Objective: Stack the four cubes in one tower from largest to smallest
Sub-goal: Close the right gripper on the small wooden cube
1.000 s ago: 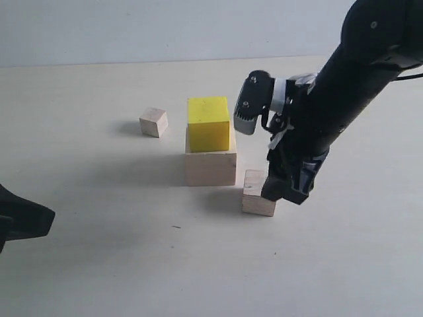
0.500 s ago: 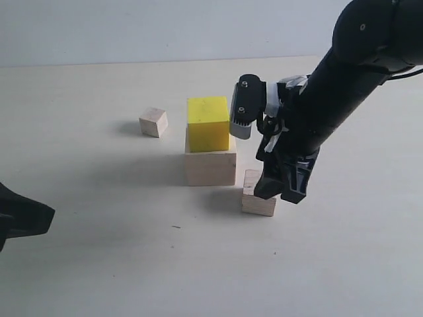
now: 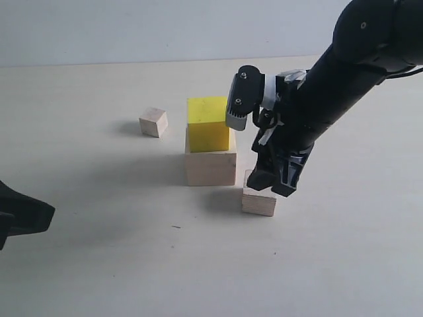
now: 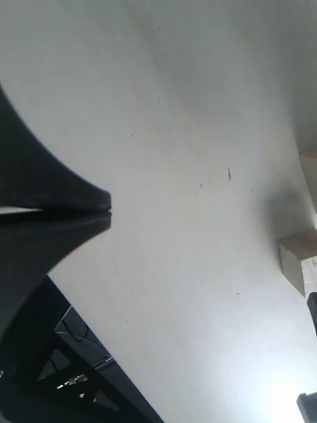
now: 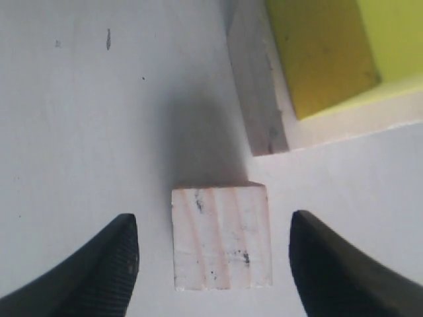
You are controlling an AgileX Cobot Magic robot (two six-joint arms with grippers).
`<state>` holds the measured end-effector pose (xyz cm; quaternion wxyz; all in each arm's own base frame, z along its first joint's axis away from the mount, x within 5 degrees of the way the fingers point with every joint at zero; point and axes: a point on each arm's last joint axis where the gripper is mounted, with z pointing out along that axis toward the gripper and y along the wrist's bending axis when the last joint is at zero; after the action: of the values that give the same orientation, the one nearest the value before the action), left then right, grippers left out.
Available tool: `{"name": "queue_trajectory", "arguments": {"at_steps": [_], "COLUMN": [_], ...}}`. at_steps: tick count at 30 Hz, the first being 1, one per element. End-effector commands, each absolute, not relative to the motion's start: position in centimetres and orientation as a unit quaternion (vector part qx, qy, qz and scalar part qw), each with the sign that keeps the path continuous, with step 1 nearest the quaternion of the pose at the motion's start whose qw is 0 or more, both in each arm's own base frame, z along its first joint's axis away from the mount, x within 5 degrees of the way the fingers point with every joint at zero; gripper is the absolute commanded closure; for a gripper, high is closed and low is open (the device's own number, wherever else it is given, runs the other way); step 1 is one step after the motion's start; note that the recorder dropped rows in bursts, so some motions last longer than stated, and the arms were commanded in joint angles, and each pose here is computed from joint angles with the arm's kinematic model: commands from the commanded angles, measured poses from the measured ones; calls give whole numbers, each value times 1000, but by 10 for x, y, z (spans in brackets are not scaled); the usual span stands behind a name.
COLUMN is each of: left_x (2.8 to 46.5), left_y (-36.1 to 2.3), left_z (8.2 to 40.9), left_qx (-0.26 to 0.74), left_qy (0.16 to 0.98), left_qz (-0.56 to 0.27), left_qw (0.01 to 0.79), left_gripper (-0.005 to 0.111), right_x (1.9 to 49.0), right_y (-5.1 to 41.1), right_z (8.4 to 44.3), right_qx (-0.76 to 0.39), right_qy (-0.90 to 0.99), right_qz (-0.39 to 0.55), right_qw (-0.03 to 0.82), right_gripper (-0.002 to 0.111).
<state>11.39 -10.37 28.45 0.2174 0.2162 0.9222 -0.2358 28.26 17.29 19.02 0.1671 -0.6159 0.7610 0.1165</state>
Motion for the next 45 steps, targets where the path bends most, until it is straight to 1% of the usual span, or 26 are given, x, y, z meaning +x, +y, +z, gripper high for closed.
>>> {"name": "queue_trajectory", "arguments": {"at_steps": [1,6,16,18,19,21,25,28,29,30,36,41,45], "left_x": [115,115,115,114,114,114,114,113,113,113,113,113,112], "left_y": [-103,-103,-103,-103,-103,-103,-103,-102,-102,-102,-102,-102,-102], "left_z": [285,285,285,285,285,285,285,284,284,284,284,284,284], "left_qx": [217,217,217,217,217,217,218,219,219,219,219,219,219], "left_qy": [920,920,920,920,920,920,921,921,921,921,921,921,923], "left_qz": [-234,-234,-234,-234,-234,-234,-233,-233,-233,-233,-233,-233,-233], "left_qw": [229,229,229,228,228,228,224,221,221,221,221,221,215], "left_gripper": [107,107,107,107,107,107,107,107,107,107,107,107,107], "right_x": [285,290,294,295,295,296,298,301,301,301,297,290,286], "right_y": [174,171,173,173,173,173,174,174,174,174,171,169,165], "right_z": [189,181,154,149,147,144,134,132,132,132,131,143,167], "right_qx": [-593,-608,-612,-612,-611,-611,-607,-605,-606,-609,-619,-605,-570], "right_qy": [777,770,773,774,774,775,779,780,779,778,774,785,810], "right_qz": [127,100,102,104,104,103,101,96,95,92,91,106,94], "right_qw": [168,165,135,129,126,125,119,127,128,128,101,83,100], "right_gripper": [46,46,46,42,37,34,34,35,37,45,78,108,108]}}
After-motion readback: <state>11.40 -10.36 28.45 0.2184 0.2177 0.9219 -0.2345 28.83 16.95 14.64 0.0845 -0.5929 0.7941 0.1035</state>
